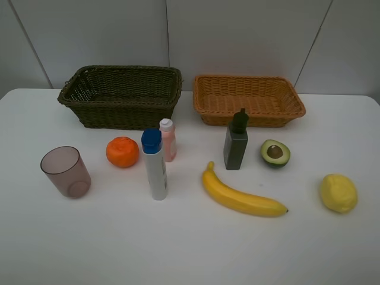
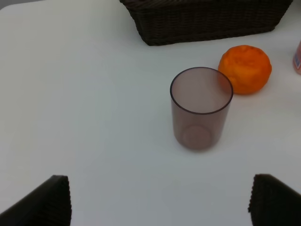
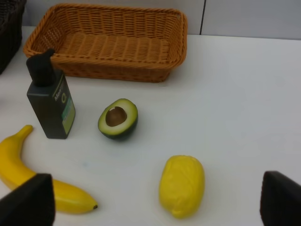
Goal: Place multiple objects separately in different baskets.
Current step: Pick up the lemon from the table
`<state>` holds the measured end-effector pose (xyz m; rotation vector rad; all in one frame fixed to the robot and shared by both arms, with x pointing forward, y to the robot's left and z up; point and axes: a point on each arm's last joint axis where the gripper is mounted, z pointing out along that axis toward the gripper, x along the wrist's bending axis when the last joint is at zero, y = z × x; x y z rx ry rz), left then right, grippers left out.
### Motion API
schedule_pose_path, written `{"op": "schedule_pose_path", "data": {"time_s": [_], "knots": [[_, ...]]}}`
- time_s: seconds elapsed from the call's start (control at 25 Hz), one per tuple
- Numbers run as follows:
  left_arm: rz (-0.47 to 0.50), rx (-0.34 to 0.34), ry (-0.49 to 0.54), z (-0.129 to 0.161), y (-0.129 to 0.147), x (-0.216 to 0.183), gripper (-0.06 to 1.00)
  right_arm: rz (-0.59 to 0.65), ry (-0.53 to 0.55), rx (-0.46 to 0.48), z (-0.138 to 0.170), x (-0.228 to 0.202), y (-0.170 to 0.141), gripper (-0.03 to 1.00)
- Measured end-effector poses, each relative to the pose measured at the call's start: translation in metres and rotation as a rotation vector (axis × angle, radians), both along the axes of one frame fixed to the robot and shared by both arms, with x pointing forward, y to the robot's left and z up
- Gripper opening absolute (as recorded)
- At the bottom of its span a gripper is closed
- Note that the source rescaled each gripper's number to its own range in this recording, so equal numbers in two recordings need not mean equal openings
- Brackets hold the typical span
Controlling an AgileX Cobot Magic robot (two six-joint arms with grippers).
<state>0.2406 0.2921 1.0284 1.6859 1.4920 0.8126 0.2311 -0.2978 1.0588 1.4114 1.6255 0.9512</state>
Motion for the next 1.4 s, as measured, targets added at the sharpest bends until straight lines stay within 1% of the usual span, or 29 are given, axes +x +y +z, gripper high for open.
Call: {"op": "schedule_pose_path", "data": {"time_s": [1.4], "knots": [[0.0,0.0,0.0,0.0,0.0,0.0,1.0,0.0,0.0,0.0,0.0,0.0,0.0,0.86]]}}
